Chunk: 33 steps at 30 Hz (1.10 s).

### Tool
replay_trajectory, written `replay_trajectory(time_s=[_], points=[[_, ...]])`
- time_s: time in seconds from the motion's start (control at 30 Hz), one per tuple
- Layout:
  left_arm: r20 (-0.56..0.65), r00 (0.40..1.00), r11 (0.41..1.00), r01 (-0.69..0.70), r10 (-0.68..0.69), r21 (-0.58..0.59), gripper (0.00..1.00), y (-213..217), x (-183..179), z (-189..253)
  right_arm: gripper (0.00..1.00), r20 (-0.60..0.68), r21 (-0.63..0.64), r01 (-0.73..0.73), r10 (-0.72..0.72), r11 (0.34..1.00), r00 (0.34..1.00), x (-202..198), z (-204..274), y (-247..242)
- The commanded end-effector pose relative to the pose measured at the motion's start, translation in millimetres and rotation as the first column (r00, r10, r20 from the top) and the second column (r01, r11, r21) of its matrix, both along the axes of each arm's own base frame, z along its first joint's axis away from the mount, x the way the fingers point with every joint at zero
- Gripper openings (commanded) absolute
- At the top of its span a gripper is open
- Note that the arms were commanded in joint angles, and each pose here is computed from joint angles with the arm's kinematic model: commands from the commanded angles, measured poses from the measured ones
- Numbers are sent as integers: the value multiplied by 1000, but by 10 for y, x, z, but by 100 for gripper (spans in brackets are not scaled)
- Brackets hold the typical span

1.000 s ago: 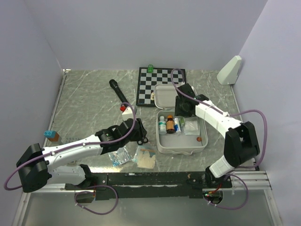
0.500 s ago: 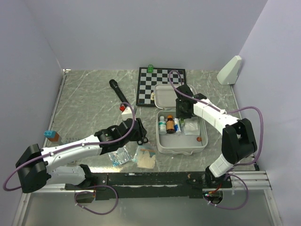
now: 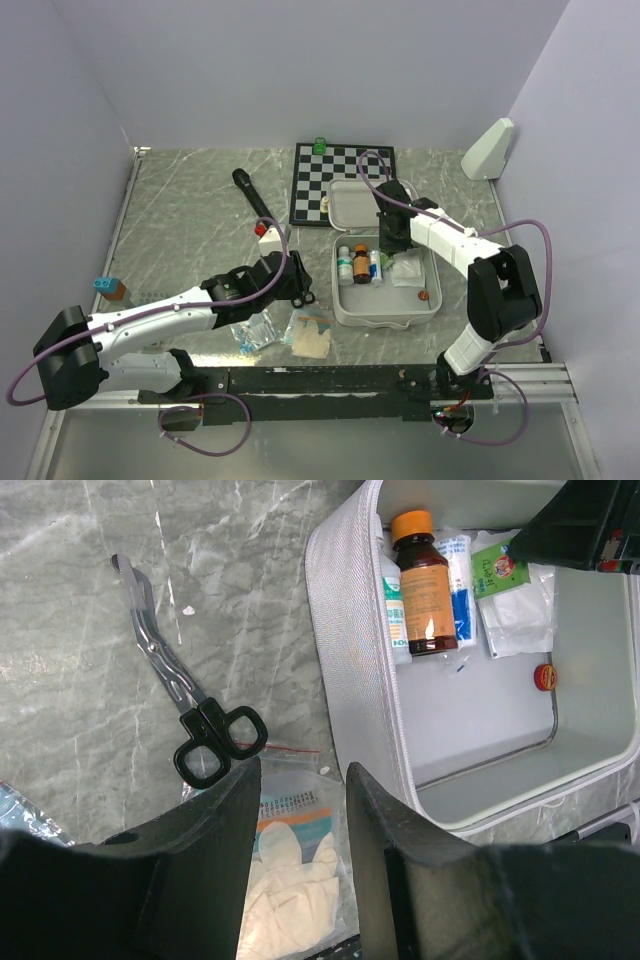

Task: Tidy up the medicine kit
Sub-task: Adjust the medical item in the medicine box.

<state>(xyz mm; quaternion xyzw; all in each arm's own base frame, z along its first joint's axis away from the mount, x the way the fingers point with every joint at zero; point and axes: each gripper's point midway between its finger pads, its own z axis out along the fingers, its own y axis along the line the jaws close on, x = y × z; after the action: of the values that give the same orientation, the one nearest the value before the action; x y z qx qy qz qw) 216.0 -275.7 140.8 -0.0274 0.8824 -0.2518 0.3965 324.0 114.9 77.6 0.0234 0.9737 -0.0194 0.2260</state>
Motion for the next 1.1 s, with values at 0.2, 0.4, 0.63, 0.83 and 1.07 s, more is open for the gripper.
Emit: replay_trajectory(time_s=[0.2,0.4,0.63,0.83,1.07], points=[[30,999,999,-16,17,-28,45,22,35,102,0,5,18,27,-27,999,1000,-134,16,-54],[25,1000,999,-10,11,-34,44,-7,31,100,0,29,51,28,-30,998,999,-329,20,-70],[18,1000,999,-8,9,-37,44,-16,25,90,0,5,54,-16,16,998,1000,-581,-53,51],[17,1000,999,-9,9,-38,44,-15,25,82,7,20,53,-16,15,998,1000,-671,7,32],[12,1000,999,1,0,-38,44,-56,25,69,8,26,14,-10,9,1000,1000,-523,-9,3]])
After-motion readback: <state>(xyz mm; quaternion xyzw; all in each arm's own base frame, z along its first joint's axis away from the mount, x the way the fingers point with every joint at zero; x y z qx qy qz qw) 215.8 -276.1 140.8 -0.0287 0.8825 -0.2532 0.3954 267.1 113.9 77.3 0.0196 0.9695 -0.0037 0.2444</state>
